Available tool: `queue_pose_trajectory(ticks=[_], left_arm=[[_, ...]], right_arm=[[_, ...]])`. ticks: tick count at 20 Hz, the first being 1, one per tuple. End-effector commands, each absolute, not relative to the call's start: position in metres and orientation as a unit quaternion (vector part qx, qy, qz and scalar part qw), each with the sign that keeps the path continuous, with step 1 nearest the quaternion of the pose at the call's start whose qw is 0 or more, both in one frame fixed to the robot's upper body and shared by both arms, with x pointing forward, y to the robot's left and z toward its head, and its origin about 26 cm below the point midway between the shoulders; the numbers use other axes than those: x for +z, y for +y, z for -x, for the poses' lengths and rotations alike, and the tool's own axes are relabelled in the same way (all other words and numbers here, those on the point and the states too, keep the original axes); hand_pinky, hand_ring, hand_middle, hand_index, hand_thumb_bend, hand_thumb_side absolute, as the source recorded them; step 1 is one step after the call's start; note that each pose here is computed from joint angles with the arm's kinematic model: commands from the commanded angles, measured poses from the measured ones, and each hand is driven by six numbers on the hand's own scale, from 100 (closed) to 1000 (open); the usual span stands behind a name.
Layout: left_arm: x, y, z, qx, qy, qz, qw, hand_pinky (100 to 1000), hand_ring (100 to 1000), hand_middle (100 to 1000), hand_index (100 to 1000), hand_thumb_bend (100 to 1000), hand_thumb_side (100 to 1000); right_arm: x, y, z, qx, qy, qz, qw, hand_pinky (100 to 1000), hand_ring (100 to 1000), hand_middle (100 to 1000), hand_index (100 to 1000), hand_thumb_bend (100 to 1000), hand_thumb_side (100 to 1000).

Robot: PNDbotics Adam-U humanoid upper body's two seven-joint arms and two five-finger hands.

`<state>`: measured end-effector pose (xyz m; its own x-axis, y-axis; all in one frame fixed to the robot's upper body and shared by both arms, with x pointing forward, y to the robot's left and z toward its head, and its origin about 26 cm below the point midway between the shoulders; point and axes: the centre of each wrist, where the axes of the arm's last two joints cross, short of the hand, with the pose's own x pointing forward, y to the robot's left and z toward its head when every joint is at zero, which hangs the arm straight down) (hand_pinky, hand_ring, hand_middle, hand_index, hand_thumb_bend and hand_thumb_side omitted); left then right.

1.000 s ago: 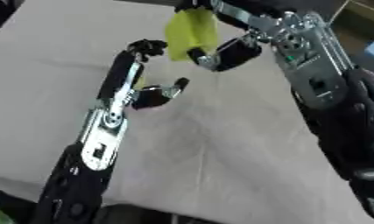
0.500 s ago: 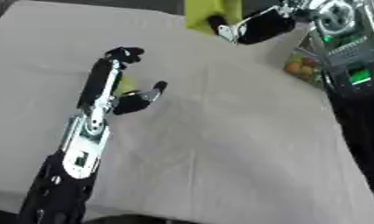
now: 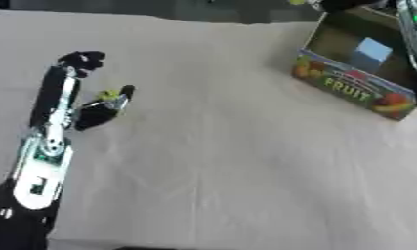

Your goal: Pick up the objects with one hand, pass them to the other hand, and then place them into the box on the other side of the table.

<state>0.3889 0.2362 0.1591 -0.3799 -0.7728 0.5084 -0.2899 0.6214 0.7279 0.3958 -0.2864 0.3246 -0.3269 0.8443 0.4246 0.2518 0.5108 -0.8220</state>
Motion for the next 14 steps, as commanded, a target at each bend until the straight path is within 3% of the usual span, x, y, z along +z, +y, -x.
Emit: queue_pose_trajectory(ticks=[1,14], left_arm=[[0.18,0.255,-0.386,-0.247,-0.792,-0.364,0.423,718,708,624,796,455,280],[0.199,0.283,-0.38,-0.189,-0.795,-0.401,0.414,719,704,622,796,447,295]], right_arm=[[0.332,-0.321,-0.4,0.297,-0.722,0.422,0.461,926,950,310,488,100,100],[0.281,-0.384,-0.433,0.273,-0.638,0.477,0.54,945,979,342,524,100,100]])
